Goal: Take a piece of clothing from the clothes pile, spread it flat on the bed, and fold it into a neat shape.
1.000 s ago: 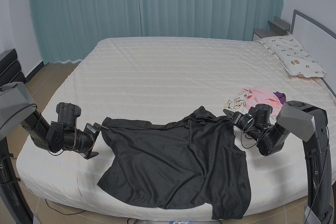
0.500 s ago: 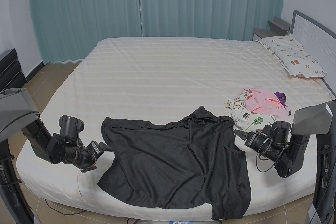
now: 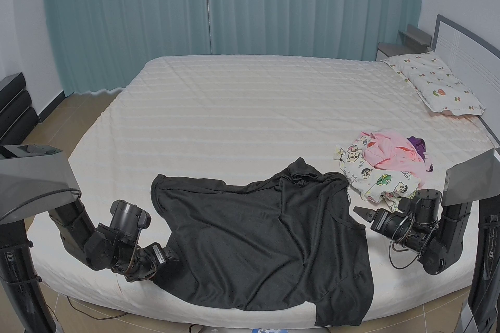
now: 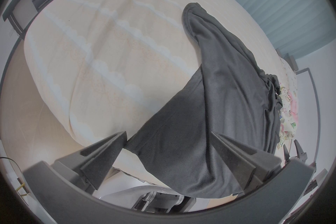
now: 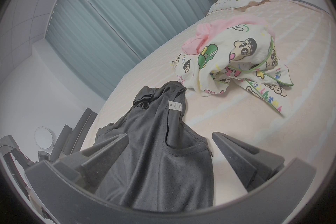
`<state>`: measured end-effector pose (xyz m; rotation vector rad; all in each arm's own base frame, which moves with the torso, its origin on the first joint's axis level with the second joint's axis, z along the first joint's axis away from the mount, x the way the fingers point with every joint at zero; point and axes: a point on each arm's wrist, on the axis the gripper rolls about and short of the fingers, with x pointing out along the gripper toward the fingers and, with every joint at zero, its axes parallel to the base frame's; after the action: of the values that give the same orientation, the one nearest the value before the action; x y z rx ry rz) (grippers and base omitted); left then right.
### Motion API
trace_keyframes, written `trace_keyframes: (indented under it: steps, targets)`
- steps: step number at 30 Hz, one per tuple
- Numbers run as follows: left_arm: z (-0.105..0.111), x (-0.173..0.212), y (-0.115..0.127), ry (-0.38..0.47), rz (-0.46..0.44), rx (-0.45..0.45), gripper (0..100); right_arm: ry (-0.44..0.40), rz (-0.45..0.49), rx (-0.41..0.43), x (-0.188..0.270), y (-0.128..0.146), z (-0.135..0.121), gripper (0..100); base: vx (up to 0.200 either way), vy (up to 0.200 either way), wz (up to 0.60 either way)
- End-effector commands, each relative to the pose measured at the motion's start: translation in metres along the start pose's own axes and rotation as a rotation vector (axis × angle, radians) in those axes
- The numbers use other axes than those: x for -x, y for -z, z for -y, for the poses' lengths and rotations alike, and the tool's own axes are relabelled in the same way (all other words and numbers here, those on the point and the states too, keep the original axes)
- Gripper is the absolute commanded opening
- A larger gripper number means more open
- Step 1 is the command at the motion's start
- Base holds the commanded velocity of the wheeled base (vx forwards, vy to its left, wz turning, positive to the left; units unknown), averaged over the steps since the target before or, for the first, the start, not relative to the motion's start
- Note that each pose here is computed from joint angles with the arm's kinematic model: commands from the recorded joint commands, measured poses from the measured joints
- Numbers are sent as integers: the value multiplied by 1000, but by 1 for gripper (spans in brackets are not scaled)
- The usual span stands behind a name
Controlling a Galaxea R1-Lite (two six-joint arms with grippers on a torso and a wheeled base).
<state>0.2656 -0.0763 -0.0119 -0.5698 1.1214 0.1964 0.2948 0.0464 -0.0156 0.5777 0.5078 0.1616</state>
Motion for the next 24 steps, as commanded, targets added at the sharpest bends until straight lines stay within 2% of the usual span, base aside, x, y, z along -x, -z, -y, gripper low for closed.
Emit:
trace_keyframes:
  steps: [1,3,6,8,11,12,17,24]
  targets:
    - [0,-5,5,-23,-12,-14,0,-5,2,2,4,0,-1,100,0,0,0]
    - [0,-5,9,-37,-13,-25,0,2,-8,3,6,2,0,100,0,0,0]
    - [-9,-1,21,-106,-50,-100,0,20,-49,5,14,10,3,100,0,0,0]
    - [-12,3,20,-130,-56,-121,0,32,-66,11,18,13,5,100,0,0,0]
    - [-16,14,18,-140,-53,-109,0,54,-80,31,25,14,10,100,0,0,0]
    - [-24,26,21,-164,-72,-98,0,61,-92,37,34,12,15,100,0,0,0]
    - [-47,52,20,-147,-80,-36,0,-9,-199,60,50,18,23,100,0,0,0]
    - [-73,57,28,-170,-145,-29,0,-2,-300,78,40,42,26,100,0,0,0]
